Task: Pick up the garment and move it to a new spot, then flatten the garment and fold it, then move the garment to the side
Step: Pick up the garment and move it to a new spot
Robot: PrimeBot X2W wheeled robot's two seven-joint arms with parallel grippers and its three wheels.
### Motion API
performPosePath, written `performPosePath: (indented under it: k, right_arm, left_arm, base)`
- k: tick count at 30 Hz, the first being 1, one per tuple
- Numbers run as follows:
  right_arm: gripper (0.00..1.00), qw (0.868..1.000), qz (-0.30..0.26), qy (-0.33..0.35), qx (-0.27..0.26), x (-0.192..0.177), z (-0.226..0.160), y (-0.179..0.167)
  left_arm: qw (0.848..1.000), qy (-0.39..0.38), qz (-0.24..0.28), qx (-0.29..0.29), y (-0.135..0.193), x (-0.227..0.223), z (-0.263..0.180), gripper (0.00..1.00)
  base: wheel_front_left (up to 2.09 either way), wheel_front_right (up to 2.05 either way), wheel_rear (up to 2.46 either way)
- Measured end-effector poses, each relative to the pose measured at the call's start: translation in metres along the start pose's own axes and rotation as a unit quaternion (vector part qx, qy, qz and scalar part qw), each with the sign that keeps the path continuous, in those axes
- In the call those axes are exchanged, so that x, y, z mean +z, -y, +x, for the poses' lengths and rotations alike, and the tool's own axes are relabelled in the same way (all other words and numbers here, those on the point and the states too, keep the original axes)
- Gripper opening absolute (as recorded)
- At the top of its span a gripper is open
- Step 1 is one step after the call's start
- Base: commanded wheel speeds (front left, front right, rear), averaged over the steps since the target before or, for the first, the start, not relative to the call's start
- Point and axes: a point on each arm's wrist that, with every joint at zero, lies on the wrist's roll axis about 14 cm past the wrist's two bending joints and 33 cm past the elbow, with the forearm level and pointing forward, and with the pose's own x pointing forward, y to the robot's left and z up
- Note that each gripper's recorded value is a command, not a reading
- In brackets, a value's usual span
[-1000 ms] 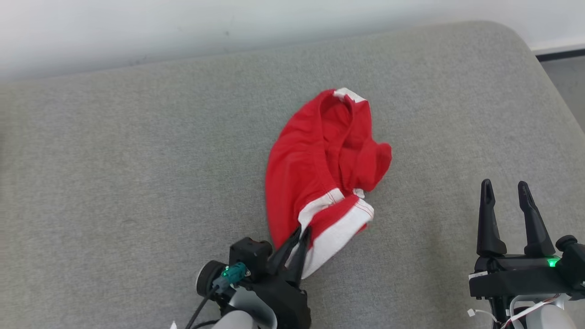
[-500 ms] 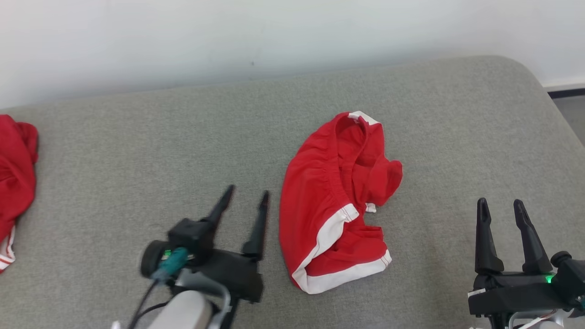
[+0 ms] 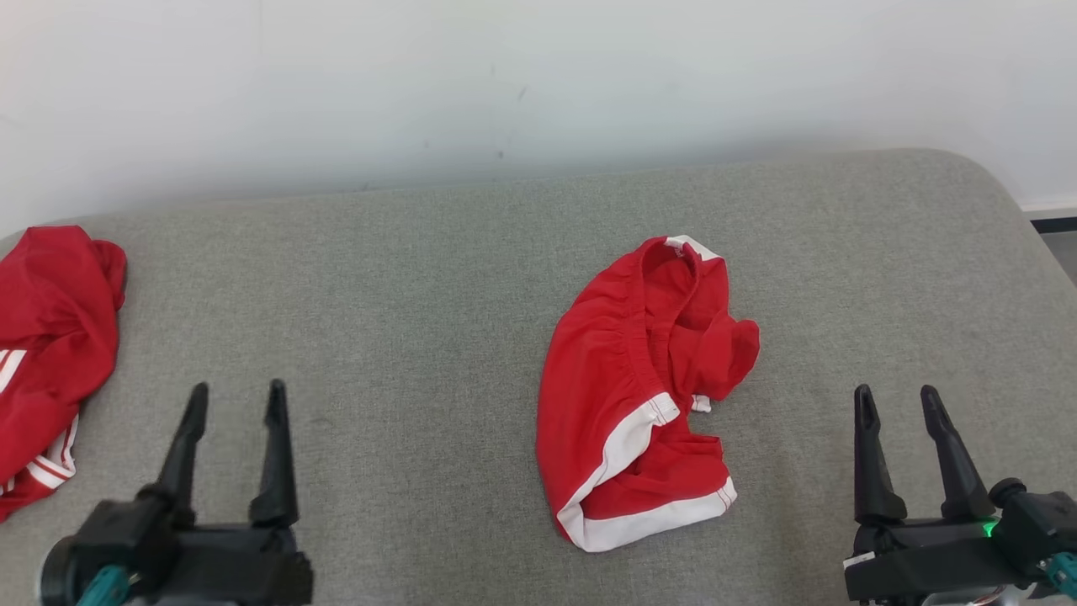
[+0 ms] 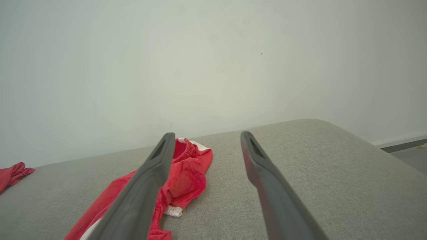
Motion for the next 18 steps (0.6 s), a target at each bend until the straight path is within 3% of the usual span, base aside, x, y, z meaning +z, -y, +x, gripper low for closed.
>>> performPosePath:
  k: [18]
  right_arm:
    - [1.00, 1.000, 0.006, -0.027, 0.011, -0.017, -0.006, -0.007]
  left_arm:
    - [0.999, -0.020, 0.004, 0.037, -0.027, -0.014, -0.036, 1.00]
  base:
    - [0.00, 0.00, 0.00]
